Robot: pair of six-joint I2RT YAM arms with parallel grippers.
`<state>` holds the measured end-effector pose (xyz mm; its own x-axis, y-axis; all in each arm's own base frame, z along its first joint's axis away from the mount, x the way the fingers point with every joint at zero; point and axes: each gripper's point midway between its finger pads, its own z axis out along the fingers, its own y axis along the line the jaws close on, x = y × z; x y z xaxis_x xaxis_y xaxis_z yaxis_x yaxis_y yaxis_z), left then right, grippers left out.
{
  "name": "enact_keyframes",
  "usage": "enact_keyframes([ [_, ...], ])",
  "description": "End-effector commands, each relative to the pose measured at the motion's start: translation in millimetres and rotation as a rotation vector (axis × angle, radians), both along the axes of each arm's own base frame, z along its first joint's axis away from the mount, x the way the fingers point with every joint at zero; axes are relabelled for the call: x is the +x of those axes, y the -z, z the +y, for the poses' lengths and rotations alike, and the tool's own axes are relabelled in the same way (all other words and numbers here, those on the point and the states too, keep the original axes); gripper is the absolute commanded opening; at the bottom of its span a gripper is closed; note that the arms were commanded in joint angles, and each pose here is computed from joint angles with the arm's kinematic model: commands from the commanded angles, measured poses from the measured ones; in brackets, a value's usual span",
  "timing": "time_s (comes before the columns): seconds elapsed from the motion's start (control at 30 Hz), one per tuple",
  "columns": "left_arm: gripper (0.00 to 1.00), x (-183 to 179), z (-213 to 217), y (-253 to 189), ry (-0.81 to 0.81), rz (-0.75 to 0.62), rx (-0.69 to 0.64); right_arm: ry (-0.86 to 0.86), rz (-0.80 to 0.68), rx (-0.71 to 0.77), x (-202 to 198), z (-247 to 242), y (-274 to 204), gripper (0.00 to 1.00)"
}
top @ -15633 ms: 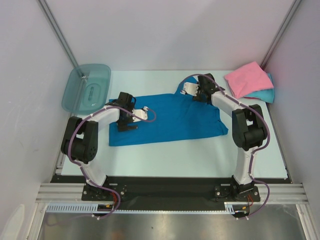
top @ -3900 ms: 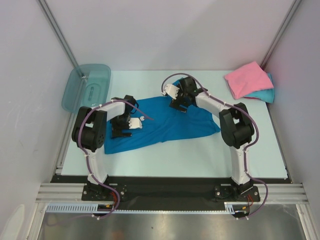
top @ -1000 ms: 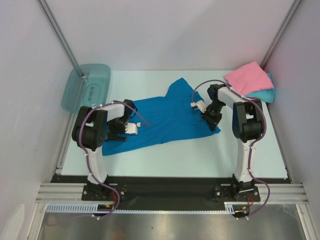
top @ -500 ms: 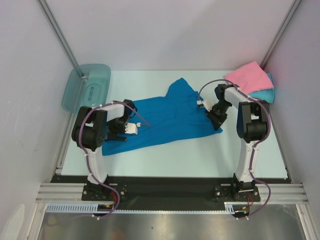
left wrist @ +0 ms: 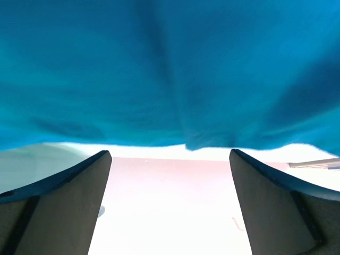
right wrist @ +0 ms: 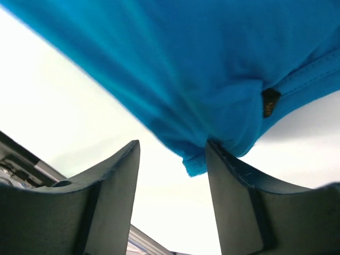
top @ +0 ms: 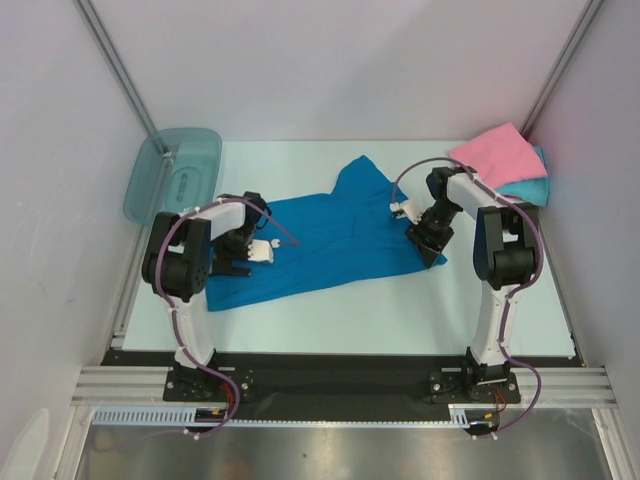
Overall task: Fold and stack the t-shirts
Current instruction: Fold the tshirt
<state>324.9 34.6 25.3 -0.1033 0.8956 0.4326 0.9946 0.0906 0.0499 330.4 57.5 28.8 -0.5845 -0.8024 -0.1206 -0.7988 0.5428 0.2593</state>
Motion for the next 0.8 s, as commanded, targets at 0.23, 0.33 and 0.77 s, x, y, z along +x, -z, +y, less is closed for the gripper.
enact_keyframes([
  [0.23, 1.00, 24.5, -39.0, -75.2, 0.074, -0.075, -0.156, -0.086, -0.174, 0.136, 28.8, 52.7, -91.3, 0.61],
  [0.33, 1.00, 39.5, -53.4, -84.3, 0.081, -0.122, -0.192, -0.051, -0.219, 0.184, 56.0, 67.7, -100.7, 0.59],
  [0.77, 1.00, 81.6, -87.5, -92.2, 0.100, -0.262, -0.244, 0.046, -0.420, 0.079, 185.6, 72.5, -14.6, 0.00],
])
